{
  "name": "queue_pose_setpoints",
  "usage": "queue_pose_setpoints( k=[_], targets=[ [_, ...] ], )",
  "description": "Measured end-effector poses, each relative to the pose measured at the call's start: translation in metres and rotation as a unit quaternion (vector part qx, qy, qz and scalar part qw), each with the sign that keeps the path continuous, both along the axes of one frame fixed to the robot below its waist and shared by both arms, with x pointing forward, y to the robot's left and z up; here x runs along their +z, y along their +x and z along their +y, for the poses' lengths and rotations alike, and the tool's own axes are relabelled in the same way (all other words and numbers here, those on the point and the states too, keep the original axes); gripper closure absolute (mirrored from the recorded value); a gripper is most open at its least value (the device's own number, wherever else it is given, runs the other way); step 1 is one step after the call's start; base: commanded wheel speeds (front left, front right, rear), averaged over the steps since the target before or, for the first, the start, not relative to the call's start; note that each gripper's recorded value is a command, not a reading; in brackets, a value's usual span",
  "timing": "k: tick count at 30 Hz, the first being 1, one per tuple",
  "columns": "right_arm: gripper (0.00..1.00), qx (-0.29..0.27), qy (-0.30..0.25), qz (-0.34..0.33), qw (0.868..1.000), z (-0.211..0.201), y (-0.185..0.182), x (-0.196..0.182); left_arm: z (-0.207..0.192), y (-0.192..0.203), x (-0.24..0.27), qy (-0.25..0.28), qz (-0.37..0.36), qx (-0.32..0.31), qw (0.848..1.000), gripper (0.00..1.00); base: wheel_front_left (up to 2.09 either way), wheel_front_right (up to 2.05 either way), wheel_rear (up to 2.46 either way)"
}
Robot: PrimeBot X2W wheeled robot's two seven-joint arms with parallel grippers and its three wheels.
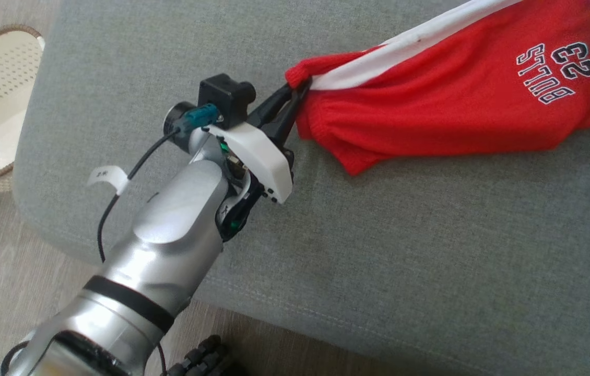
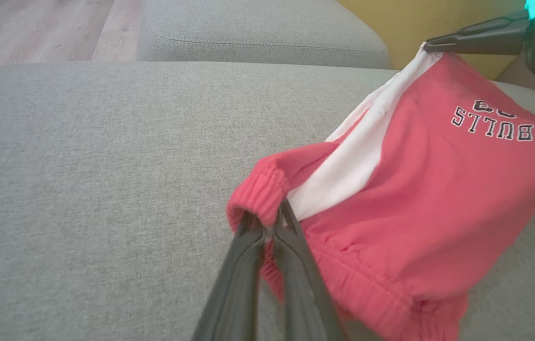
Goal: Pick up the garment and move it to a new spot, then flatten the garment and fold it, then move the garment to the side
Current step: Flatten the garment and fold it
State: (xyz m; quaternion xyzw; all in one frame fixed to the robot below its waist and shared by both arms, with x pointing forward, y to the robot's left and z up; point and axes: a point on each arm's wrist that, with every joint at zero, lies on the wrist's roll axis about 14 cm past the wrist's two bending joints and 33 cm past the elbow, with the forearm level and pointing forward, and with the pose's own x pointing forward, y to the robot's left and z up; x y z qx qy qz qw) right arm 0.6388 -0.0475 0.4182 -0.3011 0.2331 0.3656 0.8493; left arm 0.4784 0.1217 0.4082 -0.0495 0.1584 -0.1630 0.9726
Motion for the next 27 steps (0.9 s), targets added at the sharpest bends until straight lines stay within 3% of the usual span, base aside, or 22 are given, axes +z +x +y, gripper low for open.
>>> queue_pose_setpoints(
  k=[1, 2, 3, 4, 7, 14, 23, 27],
  targets=[
    [1.0, 0.001, -0.001, 0.001, 1.0, 0.0, 0.0, -0.003, 0.001, 0.001, -0.001, 0.002, 0.001, 0.001, 1.0, 0.9, 0.0, 0.0, 0.0],
    [1.0, 0.001, -0.002, 0.001, 1.0, 0.0, 0.001, -0.006, 0.002, 0.003, -0.002, 0.004, 0.001, 0.003, 1.0, 0.65, 0.0, 0.0, 0.0],
    [0.59, -0.001, -0.004, 0.003, 1.0, -0.002, 0.002, -0.01, 0.004, 0.006, -0.004, 0.004, 0.004, 0.009, 1.0, 0.02, 0.0, 0.0, 0.0],
    [0.0, -0.002, -0.002, 0.001, 1.0, -0.002, 0.002, -0.011, 0.005, 0.006, -0.006, 0.007, 0.005, 0.01, 1.0, 0.0, 0.0, 0.0, 0.0],
    [0.0, -0.015, 0.017, 0.005, 1.0, -0.003, 0.004, -0.012, 0.007, 0.008, -0.008, 0.021, 0.003, 0.01, 1.0, 0.0, 0.0, 0.0, 0.0],
    [0.0, -0.023, 0.084, -0.05, 0.995, 0.0, 0.006, 0.021, 0.016, 0.02, 0.03, -0.014, -0.049, 0.058, 0.997, 0.0, 0.0, 0.0, 0.0],
    [0.0, -0.066, 0.184, -0.104, 0.975, -0.015, -0.032, 0.055, 0.046, -0.01, 0.074, -0.075, -0.119, 0.152, 0.978, 0.0, 0.0, 0.0, 0.0],
    [0.0, -0.102, 0.222, -0.13, 0.961, -0.033, -0.043, 0.083, 0.04, -0.023, 0.091, -0.066, -0.153, 0.143, 0.976, 0.0, 0.0, 0.0, 0.0]
  ],
)
